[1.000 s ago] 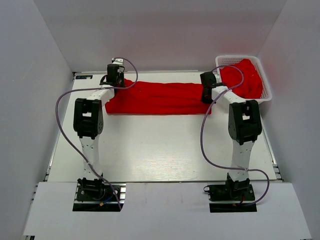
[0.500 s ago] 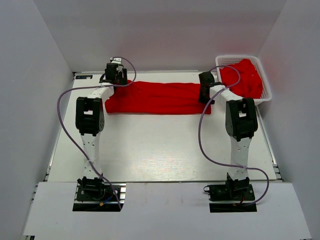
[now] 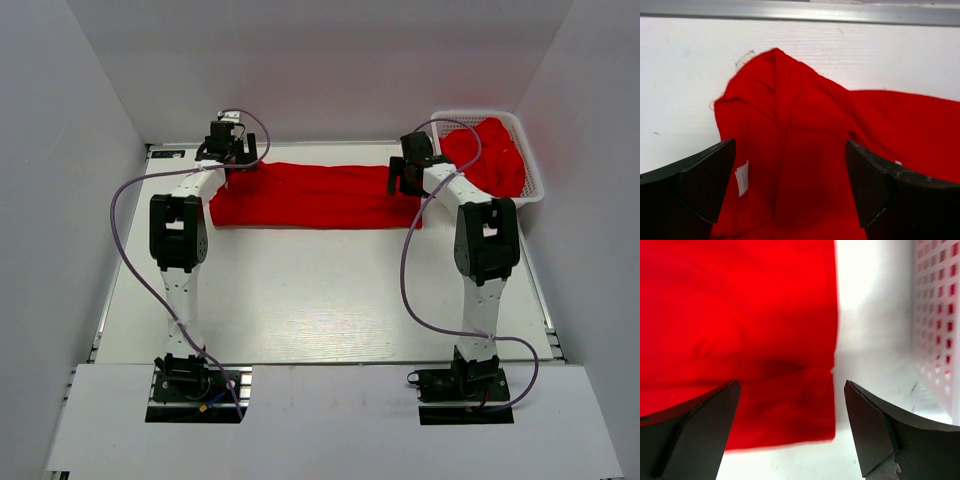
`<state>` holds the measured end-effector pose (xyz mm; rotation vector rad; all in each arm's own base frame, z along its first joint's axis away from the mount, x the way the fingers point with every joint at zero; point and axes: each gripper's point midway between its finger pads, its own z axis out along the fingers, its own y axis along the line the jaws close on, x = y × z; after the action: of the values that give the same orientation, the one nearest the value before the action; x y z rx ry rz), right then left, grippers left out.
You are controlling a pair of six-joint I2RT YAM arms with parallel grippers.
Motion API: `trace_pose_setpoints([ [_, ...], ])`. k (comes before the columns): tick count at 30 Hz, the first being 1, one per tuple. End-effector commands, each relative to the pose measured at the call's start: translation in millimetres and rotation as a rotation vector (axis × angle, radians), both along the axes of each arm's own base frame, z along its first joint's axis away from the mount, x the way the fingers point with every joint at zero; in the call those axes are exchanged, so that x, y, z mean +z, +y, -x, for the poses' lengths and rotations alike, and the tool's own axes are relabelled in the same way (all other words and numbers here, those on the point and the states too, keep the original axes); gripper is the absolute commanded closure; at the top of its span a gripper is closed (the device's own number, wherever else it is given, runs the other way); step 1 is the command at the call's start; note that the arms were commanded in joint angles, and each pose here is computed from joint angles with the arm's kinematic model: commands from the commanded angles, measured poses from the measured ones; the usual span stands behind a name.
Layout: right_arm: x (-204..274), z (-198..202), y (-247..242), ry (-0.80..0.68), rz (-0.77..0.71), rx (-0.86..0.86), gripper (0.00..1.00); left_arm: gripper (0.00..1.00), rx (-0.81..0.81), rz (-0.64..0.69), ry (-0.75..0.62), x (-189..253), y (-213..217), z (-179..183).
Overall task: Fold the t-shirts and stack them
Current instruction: Fold the other side of the tshirt into a rectangle
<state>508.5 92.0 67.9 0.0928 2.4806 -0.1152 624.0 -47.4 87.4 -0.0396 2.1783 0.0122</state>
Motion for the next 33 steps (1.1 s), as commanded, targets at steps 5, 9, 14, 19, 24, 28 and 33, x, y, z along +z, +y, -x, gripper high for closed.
trace_pose_setpoints([
  [5,33,30,45,0.001,-0.207,0.215,0.10,0.00,-0.151,0.177,-0.045,55,-47,26],
  [9,21,48,80,0.046,-0.348,0.356,0.10,0.00,-0.149,0.273,0.023,25,-58,46],
  [14,2,42,93,0.049,-0.367,0.397,0.10,0.00,-0.116,0.290,0.067,0,-56,60],
  [19,-8,27,97,0.012,-0.362,0.374,0.10,0.00,-0.062,0.282,0.121,-27,-49,69],
  [24,-16,3,91,-0.033,-0.338,0.324,0.10,0.00,-0.012,0.297,0.152,-40,-38,77],
  [28,-24,-10,83,-0.051,-0.314,0.259,0.10,0.00,-0.007,0.293,0.133,-34,-36,74],
  [33,-8,-31,60,-0.176,-0.241,0.105,0.10,0.00,-0.005,0.280,0.137,-32,-34,74],
])
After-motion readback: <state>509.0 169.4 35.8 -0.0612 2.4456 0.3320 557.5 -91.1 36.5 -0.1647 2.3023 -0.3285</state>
